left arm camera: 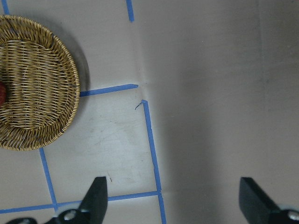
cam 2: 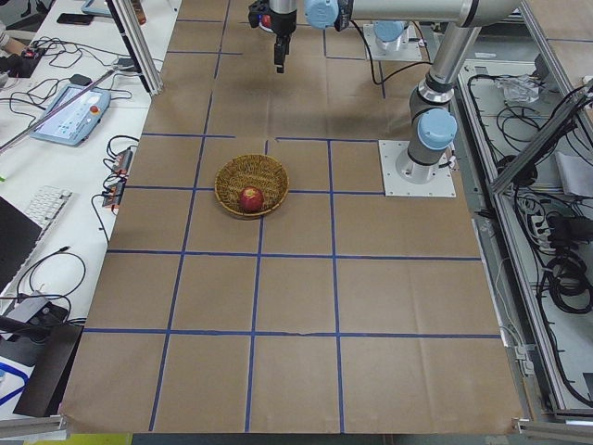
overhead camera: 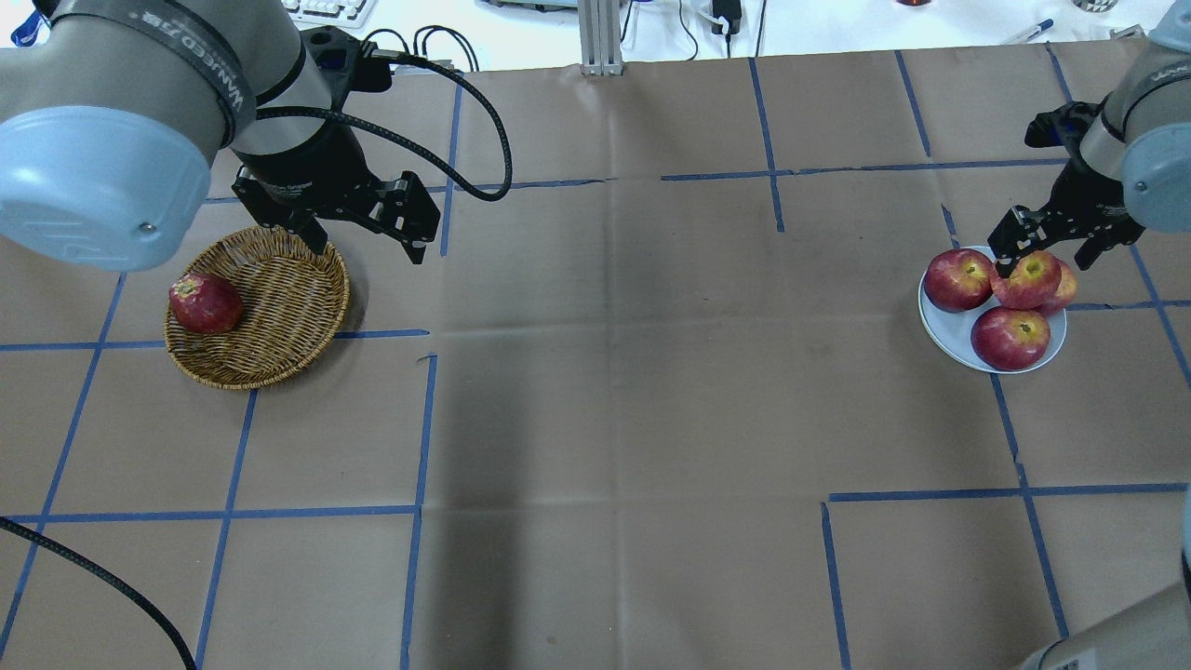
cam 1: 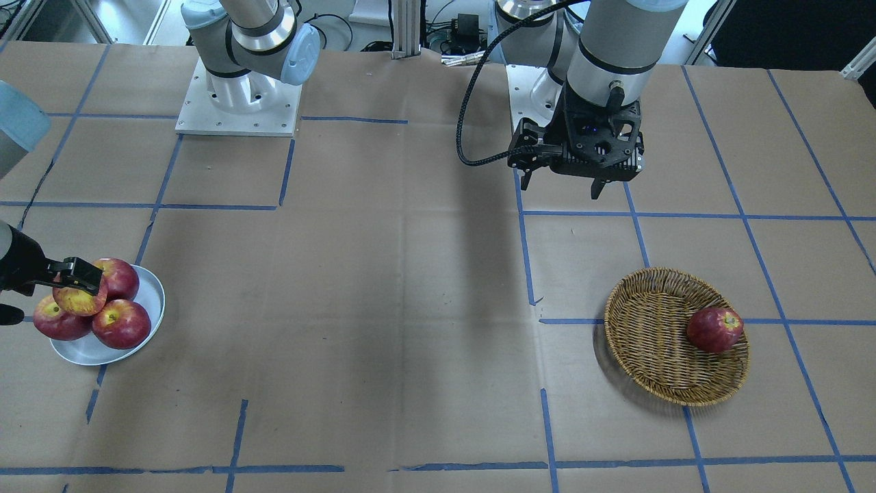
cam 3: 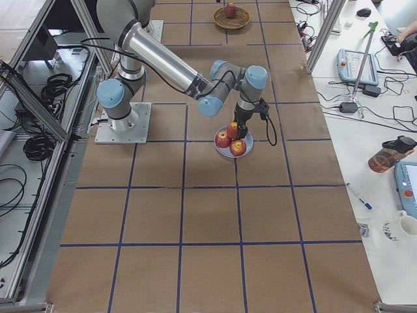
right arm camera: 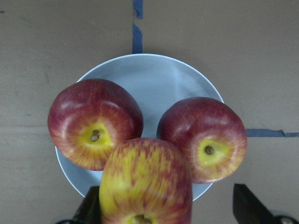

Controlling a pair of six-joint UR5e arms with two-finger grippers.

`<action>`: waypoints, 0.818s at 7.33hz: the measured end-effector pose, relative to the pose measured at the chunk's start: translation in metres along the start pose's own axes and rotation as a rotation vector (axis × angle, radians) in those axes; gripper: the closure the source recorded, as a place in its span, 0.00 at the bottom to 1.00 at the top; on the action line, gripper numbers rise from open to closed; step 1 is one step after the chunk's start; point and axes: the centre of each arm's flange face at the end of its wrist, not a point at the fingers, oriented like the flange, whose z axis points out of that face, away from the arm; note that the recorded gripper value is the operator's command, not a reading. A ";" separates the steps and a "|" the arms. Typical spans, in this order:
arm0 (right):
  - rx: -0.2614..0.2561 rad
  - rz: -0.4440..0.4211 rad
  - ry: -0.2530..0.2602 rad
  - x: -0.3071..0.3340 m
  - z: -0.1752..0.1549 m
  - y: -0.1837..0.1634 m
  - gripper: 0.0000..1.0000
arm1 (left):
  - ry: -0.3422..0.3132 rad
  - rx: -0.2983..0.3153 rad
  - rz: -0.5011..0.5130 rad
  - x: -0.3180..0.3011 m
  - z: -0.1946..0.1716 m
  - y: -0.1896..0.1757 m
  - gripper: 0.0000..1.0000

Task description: Transfer apple from basket to plate

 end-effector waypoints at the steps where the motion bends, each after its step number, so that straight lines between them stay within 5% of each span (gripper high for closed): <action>1: 0.023 0.002 0.007 -0.002 -0.016 0.002 0.00 | -0.001 0.001 0.000 0.000 -0.001 0.000 0.01; 3: 0.056 0.007 0.002 -0.016 -0.065 0.003 0.00 | -0.001 0.002 0.001 0.000 -0.001 0.001 0.01; 6: 0.035 0.068 -0.016 -0.095 -0.143 0.019 0.00 | 0.001 0.003 -0.001 0.000 -0.002 0.001 0.01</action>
